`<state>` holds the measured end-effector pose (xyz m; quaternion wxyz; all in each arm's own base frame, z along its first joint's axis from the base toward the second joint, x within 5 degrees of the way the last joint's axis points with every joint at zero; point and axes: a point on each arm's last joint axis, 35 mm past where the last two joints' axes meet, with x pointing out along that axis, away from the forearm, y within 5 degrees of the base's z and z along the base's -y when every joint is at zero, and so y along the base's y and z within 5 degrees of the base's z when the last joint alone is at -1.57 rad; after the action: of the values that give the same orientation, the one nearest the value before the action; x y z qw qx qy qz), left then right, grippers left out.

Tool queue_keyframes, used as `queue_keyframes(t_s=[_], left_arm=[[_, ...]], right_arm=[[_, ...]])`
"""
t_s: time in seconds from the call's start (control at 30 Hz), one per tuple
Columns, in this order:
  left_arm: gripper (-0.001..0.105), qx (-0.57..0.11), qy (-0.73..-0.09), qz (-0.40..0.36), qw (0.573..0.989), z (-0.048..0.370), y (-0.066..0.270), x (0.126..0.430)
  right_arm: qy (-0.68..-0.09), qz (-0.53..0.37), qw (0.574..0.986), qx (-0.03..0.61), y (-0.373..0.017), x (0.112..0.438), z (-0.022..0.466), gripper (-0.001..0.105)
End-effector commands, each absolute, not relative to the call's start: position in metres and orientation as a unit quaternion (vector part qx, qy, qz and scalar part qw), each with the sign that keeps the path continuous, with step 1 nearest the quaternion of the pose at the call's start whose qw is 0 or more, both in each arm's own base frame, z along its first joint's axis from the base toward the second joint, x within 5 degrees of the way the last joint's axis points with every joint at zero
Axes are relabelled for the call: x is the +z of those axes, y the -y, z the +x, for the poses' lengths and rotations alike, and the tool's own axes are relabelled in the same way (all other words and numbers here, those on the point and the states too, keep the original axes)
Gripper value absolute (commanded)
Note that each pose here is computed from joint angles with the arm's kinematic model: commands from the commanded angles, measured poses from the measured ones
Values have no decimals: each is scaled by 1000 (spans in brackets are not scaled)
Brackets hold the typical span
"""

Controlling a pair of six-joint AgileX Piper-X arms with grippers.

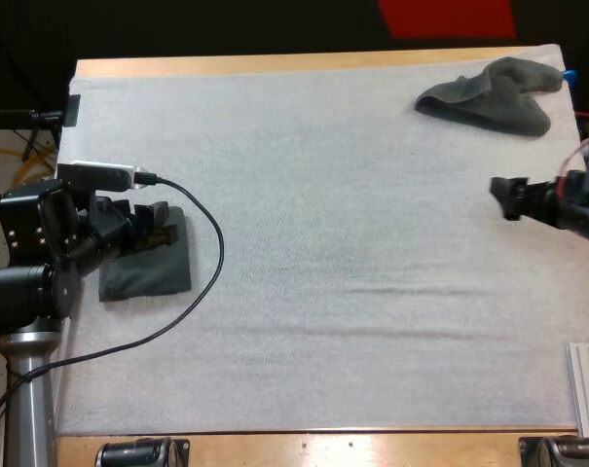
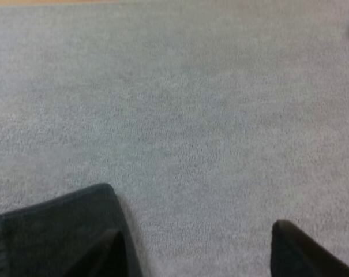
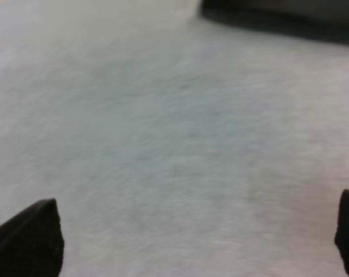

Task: Pick towel from pile fold and stack

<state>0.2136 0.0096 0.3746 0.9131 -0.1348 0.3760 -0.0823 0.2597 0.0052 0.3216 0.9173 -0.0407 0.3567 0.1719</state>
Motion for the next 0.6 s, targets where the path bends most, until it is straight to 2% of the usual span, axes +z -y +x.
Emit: queue_keyframes(t_s=[0.0, 0.27, 0.47, 0.57], left_arm=[[53, -86, -372, -118, 917, 213, -7, 376], [53, -96, -373, -28, 922, 205, 17, 379], [53, -57, -309, -6, 949, 168, 13, 404], [53, -46, -265, 9, 963, 141, 10, 417]], right_arm=[[-348, -59, 918, 178, -2, 328, 254, 93], [-333, -130, 926, 119, 6, 353, 218, 93], [-307, -142, 934, 117, 4, 374, 175, 93], [-276, -147, 943, 112, 2, 385, 154, 93]])
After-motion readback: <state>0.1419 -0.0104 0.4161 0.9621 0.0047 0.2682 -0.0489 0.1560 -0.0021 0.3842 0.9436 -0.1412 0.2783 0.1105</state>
